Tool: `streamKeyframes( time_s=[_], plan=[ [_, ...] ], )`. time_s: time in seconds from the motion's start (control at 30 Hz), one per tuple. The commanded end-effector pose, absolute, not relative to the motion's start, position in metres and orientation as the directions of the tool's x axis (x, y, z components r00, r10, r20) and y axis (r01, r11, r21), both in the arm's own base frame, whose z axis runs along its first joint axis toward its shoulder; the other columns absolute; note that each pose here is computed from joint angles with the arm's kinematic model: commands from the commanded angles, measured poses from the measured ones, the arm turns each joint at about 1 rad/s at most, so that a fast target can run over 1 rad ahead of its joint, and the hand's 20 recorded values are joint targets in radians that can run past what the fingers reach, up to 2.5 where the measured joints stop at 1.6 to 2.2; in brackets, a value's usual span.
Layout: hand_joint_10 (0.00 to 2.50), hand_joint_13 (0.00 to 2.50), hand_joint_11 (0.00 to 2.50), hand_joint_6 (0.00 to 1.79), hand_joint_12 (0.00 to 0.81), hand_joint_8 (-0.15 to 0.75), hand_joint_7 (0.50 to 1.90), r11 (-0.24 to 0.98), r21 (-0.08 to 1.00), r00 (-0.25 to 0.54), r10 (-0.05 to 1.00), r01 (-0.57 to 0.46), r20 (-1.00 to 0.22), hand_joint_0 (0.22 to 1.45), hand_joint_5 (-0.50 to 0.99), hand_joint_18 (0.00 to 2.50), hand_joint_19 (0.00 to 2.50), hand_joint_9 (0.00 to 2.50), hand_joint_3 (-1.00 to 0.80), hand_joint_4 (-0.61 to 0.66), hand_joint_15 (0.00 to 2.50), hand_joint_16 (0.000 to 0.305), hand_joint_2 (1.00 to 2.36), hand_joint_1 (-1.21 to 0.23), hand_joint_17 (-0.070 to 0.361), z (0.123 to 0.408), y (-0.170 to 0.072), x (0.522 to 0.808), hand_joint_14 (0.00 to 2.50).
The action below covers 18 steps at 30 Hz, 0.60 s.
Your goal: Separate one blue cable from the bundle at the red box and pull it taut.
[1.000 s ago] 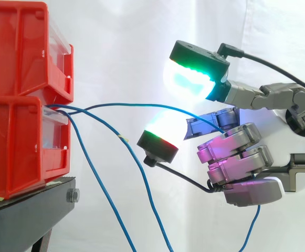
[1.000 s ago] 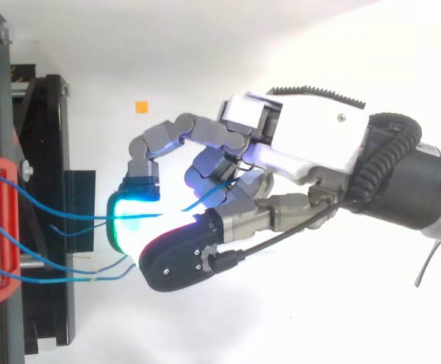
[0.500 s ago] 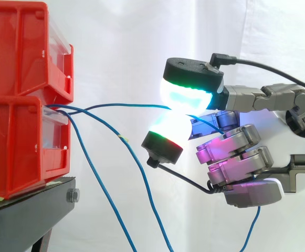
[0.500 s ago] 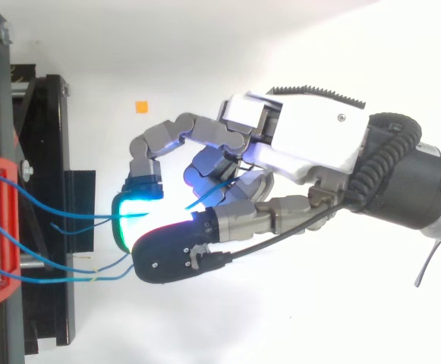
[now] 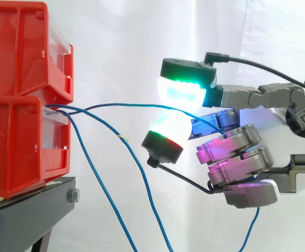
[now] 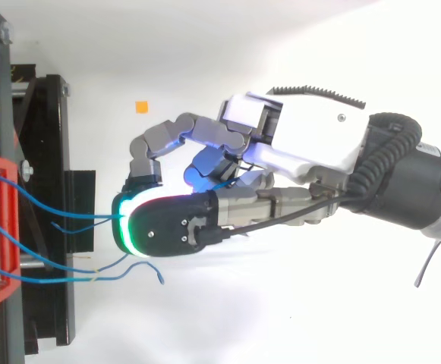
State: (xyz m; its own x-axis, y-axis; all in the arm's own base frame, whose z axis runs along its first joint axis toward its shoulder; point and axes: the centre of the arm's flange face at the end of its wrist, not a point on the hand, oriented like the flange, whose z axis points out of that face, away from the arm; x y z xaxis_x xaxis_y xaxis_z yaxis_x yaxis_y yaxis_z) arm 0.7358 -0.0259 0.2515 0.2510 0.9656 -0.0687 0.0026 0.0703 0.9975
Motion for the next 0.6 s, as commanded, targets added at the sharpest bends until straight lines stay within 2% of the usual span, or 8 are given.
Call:
streamKeyframes(
  time_s=[0.0, 0.1, 0.33, 0.53, 0.57],
  plan=[
    [2.5, 1.51, 2.5, 0.81, 0.462, 0.412, 1.17, 0.07, 0.998, 0.251, 0.966, 0.001, -0.068, 0.58, -0.14, 2.03, 0.8, 1.04, -0.11, 0.2, 1.45, 0.171, 1.02, -0.53, 0.128, 0.2524, -0.0258, 0.736, 2.5],
    [2.5, 1.53, 2.5, 0.81, 0.461, 0.41, 1.17, 0.072, 0.997, 0.251, 0.965, 0.002, -0.07, 0.57, -0.14, 2.06, 0.74, 1.05, -0.04, 0.21, 1.44, 0.187, 1.01, -0.6, 0.14, 0.2519, -0.0258, 0.7358, 2.5],
    [2.5, 1.53, 2.5, 0.82, 0.467, 0.416, 1.16, 0.074, 0.997, 0.248, 0.966, 0.005, -0.073, 0.57, -0.15, 2.07, 0.71, 1.02, -0.01, 0.23, 1.44, 0.196, 1.01, -0.65, 0.147, 0.2507, -0.0256, 0.7358, 2.5],
    [2.5, 1.51, 2.5, 0.82, 0.472, 0.405, 1.17, 0.111, 0.994, 0.251, 0.962, 0.013, -0.11, 0.57, -0.15, 2.05, 0.72, 0.99, 0.03, 0.22, 1.44, 0.191, 1.01, -0.69, 0.143, 0.2508, -0.0258, 0.7359, 2.5],
    [2.5, 1.47, 2.5, 0.83, 0.466, 0.398, 1.19, 0.112, 0.994, 0.251, 0.962, 0.012, -0.111, 0.58, -0.16, 2.01, 0.73, 0.96, 0.05, 0.21, 1.45, 0.187, 1.02, -0.74, 0.141, 0.2509, -0.0258, 0.7361, 2.5]
  ],
)
